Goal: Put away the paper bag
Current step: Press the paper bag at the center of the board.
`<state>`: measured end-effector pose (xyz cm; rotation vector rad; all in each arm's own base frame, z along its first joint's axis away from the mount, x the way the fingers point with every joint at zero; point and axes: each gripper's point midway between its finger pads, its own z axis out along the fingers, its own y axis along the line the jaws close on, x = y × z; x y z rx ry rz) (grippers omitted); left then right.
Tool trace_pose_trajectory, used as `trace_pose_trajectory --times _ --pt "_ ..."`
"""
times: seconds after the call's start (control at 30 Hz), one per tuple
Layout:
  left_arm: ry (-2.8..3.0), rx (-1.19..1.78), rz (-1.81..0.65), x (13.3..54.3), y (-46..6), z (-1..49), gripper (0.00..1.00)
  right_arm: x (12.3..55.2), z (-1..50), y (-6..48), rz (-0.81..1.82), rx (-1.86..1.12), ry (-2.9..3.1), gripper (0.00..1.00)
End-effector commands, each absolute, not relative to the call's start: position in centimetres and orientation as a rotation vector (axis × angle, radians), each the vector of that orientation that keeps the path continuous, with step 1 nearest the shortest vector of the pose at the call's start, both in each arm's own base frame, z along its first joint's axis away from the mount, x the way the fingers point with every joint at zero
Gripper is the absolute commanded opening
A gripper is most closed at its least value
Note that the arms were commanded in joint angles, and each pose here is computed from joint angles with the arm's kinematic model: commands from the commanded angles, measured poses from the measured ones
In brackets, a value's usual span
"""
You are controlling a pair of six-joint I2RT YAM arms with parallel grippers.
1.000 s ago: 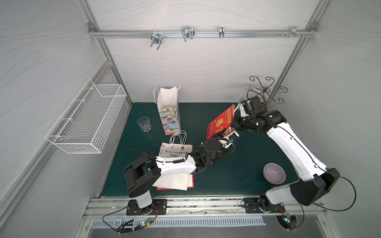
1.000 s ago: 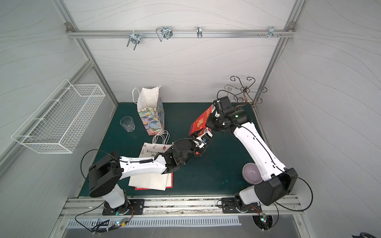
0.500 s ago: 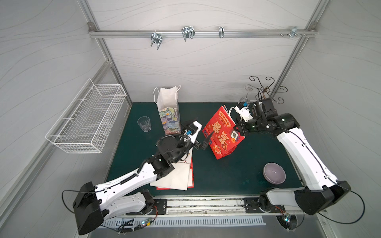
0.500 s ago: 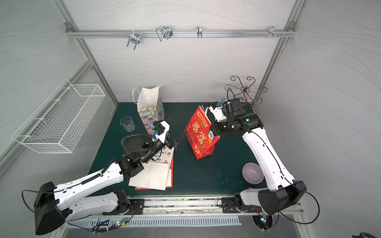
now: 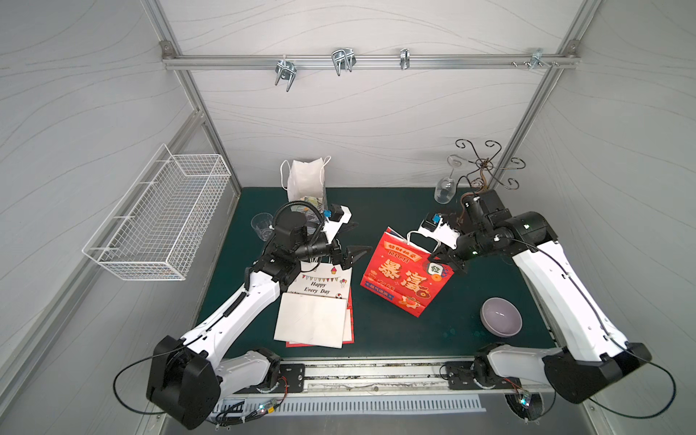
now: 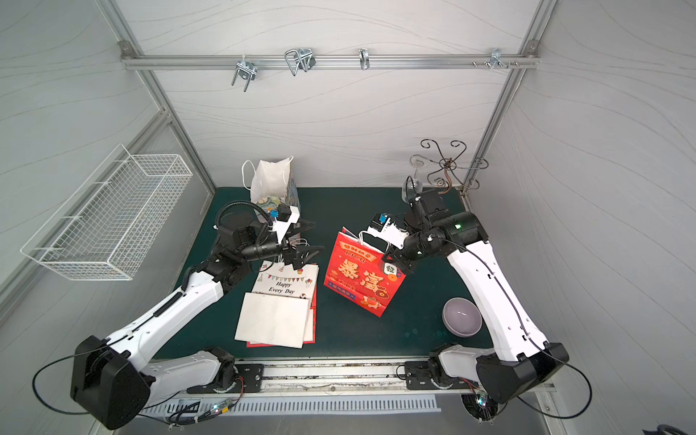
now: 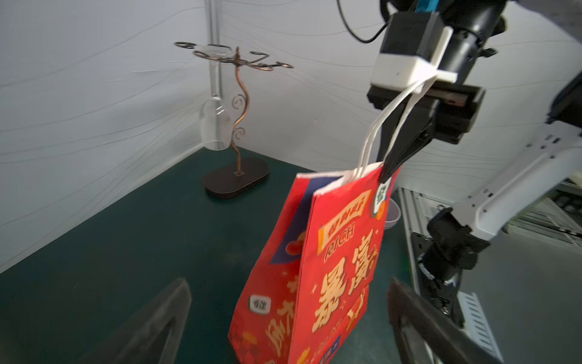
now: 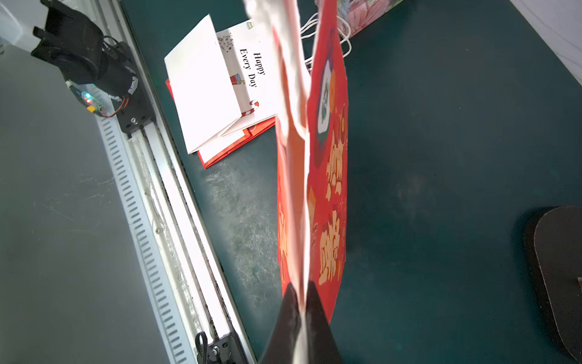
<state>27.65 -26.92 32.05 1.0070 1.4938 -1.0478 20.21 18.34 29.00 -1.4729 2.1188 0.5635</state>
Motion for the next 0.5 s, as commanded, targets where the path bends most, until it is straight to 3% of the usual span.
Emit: trace_pose_trajectory --times 0.0,0.33,0.47 --pt "1.368 1.133 -1.208 26.5 -28.4 34.2 0.99 18.7 29.9 18.8 0.588 -1.583 2.032 0.00" --pt "1.279 1.332 -1.461 24.8 -30.5 33.9 0.99 18.1 30.2 19.9 0.646 -1.631 2.003 0.00" --pt "1.282 1.376 -1.518 24.0 -30.9 33.3 0.83 18.1 30.1 19.8 0.642 -1.630 2.013 0.00"
